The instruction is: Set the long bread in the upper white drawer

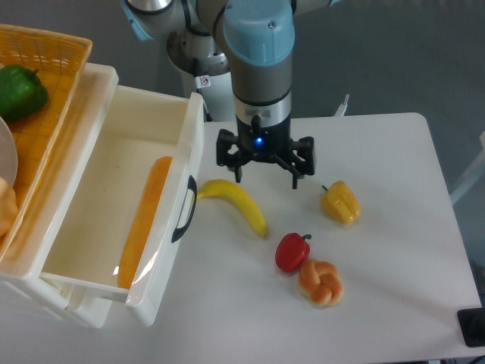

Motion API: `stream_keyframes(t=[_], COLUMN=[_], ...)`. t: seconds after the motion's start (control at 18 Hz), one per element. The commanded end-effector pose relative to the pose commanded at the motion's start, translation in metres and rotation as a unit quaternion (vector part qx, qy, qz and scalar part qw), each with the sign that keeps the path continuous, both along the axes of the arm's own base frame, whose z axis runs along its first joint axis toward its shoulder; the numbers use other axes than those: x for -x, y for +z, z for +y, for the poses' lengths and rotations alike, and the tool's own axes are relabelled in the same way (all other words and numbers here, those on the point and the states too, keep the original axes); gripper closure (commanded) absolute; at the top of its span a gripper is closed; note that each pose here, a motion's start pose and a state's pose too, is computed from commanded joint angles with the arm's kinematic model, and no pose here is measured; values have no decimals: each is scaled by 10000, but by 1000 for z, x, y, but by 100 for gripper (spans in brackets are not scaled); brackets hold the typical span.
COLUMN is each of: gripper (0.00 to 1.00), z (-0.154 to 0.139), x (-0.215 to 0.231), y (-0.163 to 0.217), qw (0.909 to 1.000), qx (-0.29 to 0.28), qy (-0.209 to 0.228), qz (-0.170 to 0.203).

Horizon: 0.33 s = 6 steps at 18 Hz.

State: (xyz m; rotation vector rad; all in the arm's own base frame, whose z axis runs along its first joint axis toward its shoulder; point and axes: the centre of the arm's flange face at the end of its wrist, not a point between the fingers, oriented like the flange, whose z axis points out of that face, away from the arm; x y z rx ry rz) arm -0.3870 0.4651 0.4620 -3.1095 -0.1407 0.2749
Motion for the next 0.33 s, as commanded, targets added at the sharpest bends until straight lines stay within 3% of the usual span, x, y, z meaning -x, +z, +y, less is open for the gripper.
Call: stream_keyframes(t=[0.33], gripper=[0], z=[-6], x=[16], y=[-12], qw=[9997], qx=[66], qy=[-226], qz=[-15])
